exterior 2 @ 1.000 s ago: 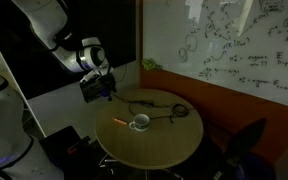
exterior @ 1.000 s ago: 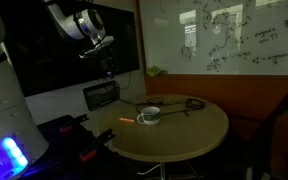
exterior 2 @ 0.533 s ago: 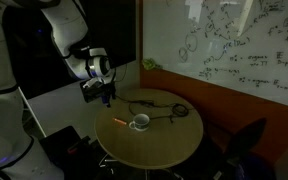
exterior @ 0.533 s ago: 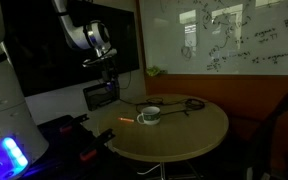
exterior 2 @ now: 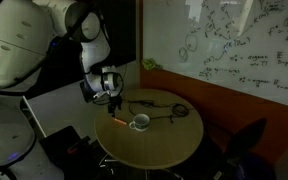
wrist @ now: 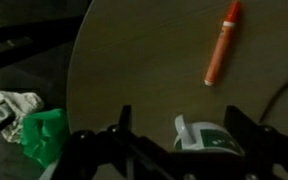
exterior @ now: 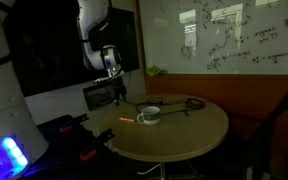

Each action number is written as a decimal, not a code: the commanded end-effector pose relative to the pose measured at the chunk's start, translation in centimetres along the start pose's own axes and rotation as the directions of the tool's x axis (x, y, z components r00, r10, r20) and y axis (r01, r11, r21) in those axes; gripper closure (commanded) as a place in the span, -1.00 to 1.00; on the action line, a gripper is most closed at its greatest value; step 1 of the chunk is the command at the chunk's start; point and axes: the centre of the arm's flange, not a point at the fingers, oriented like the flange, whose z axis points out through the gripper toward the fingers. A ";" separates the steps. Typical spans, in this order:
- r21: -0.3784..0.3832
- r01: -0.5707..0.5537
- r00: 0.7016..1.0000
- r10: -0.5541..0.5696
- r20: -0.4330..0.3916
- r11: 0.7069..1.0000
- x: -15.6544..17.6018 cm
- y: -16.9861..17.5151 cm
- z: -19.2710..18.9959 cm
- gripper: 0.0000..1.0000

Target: Pick up the marker from the table and put it in the cup

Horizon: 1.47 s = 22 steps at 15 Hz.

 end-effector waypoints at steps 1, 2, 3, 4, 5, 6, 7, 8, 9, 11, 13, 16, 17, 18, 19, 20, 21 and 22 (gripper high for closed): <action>-0.013 -0.002 1.000 0.002 -0.001 1.000 -0.4 -3.2 3.4 -1.00; -0.013 0.001 1.000 -0.001 -0.004 1.000 -0.5 -4.0 4.4 -1.00; -0.024 0.000 1.000 0.000 -0.015 1.000 -0.8 -4.6 4.7 -1.00; -0.026 0.002 1.000 -0.003 -0.026 1.000 -0.9 -5.2 5.1 -1.00; -0.017 0.014 0.999 -0.015 -0.038 1.000 -1.0 -5.9 5.9 -1.00; -0.034 0.039 0.998 -0.040 -0.045 0.999 -1.3 -6.3 5.8 -1.00; -0.086 0.063 0.996 -0.068 -0.053 0.994 -1.5 -6.5 5.7 -1.00; -0.038 0.029 0.999 -0.031 -0.037 0.999 -1.4 -5.4 5.7 -1.00; -0.054 0.044 0.998 -0.046 -0.039 0.998 -1.7 -5.6 5.9 -1.00; -0.063 0.054 0.998 -0.057 -0.042 0.997 -1.9 -5.8 5.8 -1.00; -0.064 0.052 0.998 -0.055 -0.044 0.997 -1.7 -5.8 5.9 -1.00; -0.052 0.039 0.998 -0.042 -0.042 0.998 -1.8 -6.0 6.1 -1.00; -0.045 0.031 0.999 -0.033 -0.032 0.998 -1.8 -6.3 6.7 -1.00; -0.034 0.023 0.999 -0.024 -0.028 0.999 -1.9 -6.5 7.2 -1.00; -0.018 0.008 1.000 -0.009 -0.028 1.000 -2.2 -6.6 7.7 -1.00; -0.018 0.011 1.000 -0.011 -0.012 1.000 -2.3 -7.0 8.5 -1.00; -0.008 -0.005 1.000 0.005 -0.013 1.000 -2.5 -7.3 9.2 -1.00; -0.002 -0.012 1.000 0.012 -0.002 1.000 -2.6 -7.5 9.8 -1.00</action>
